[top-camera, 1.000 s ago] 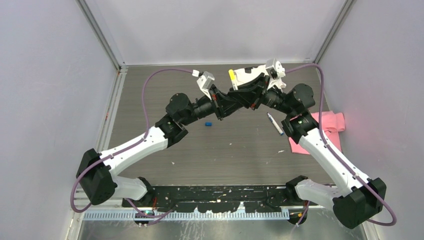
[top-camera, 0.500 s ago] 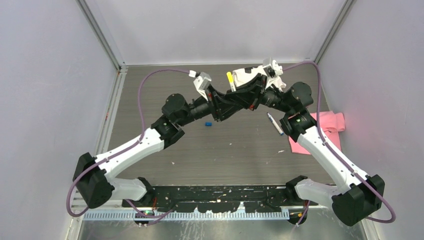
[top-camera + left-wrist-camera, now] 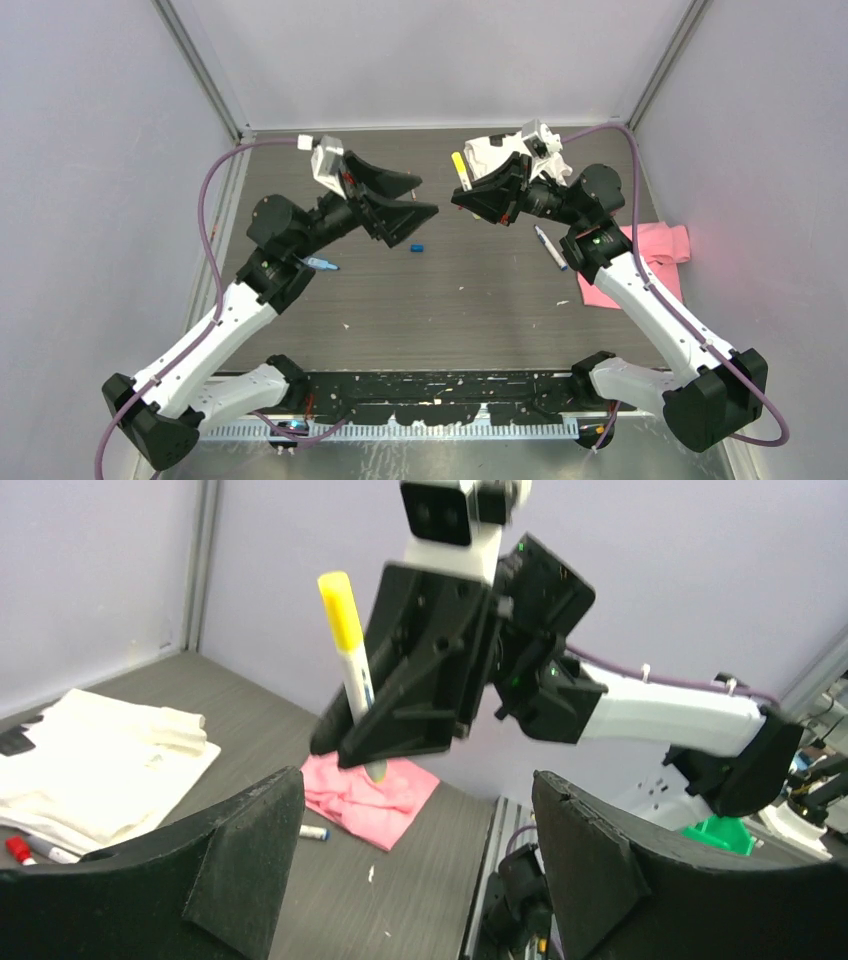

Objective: Insert the pens into the pen caps
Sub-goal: Press the pen cap onto the pen.

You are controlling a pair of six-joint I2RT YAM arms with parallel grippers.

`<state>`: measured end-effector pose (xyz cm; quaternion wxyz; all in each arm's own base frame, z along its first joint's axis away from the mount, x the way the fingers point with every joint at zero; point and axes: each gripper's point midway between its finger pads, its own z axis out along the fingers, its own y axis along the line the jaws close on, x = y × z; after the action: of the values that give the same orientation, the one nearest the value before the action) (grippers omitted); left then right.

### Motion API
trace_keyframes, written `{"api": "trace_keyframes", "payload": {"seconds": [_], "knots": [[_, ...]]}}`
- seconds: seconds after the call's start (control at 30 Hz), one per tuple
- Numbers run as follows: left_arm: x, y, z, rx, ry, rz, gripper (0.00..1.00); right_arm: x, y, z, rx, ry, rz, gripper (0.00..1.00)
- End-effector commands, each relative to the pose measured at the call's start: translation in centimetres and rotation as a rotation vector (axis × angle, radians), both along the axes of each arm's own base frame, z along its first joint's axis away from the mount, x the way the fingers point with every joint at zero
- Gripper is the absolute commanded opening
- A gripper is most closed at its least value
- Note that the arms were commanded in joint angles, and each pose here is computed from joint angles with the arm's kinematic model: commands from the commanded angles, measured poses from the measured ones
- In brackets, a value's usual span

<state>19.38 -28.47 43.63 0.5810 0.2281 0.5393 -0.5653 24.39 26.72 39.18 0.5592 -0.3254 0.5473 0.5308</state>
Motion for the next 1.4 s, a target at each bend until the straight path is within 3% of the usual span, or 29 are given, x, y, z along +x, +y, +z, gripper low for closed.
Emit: {"api": "trace_keyframes", "payload": {"seconds": [0.0,0.2,0.53,1.17,1.37], "knots": [[1.9,-0.4,3.3,-0.055,0.078,-0.037,0.81,-1.1,-0.2,0.6,0.001,-0.036,0.032,0.01],[4.4,-2.4,6.2,-0.128,0.098,-0.071,0.74,-1.5,-0.3,0.7,0.0,-0.02,0.042,0.01],[5.6,-4.0,6.4,-0.134,0.104,-0.123,0.53,-1.5,-0.2,0.8,0.004,0.001,0.048,0.01],[5.1,-4.9,5.3,-0.13,0.114,-0.176,0.37,-0.8,0.0,1.0,0.01,0.022,0.041,0.01],[5.1,-5.1,4.8,-0.121,0.115,-0.176,0.37,-0.7,0.1,1.1,0.013,0.023,0.04,0.01]]}}
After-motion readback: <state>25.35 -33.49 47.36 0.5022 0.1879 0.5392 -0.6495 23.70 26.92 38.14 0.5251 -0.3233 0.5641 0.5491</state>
